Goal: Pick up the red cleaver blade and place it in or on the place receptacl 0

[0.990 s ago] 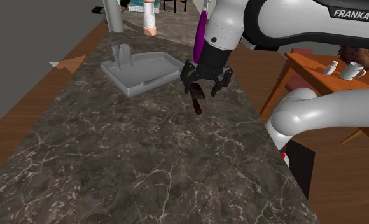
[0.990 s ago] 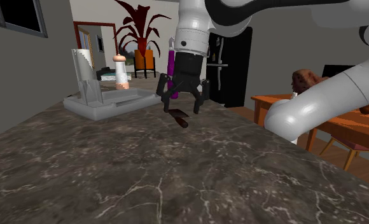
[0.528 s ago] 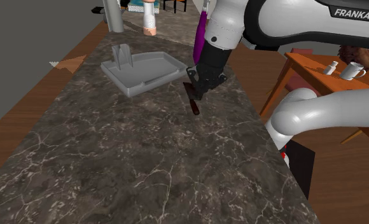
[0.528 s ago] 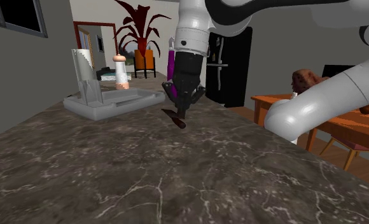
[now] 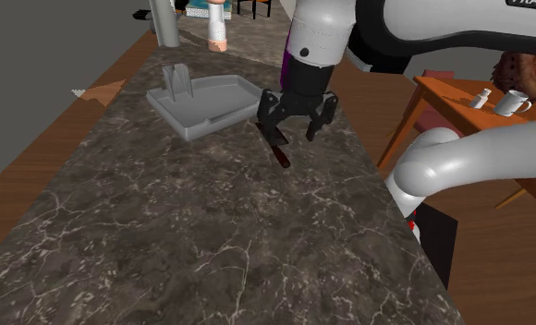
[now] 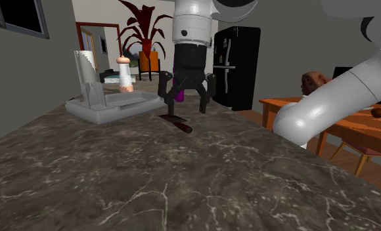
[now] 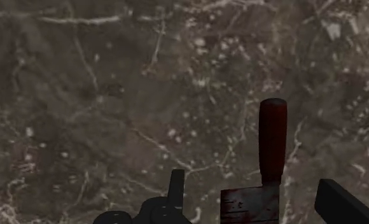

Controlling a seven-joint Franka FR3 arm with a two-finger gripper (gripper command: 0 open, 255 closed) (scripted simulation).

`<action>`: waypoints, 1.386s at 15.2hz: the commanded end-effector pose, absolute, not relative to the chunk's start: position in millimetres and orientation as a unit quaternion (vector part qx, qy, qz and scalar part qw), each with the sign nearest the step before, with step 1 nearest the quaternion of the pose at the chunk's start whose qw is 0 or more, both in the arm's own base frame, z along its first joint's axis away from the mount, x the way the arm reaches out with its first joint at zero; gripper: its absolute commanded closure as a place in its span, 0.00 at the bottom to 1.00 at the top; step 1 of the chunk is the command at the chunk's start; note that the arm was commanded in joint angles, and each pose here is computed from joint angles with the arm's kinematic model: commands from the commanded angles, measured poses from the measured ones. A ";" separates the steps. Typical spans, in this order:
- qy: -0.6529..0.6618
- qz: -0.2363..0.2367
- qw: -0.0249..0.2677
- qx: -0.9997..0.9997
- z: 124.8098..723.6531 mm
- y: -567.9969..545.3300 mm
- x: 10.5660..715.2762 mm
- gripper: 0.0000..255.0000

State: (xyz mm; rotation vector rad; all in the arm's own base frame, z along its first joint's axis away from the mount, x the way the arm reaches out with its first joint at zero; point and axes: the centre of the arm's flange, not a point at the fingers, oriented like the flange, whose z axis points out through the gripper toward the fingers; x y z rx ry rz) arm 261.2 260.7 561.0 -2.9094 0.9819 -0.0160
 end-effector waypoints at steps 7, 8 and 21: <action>0.277 0.014 -0.009 -0.961 558.1 303.1 251.5 0.00; 0.277 0.014 -0.009 -0.961 552.9 303.1 251.4 0.00; 0.277 0.014 -0.009 -0.961 539.3 303.0 250.9 1.00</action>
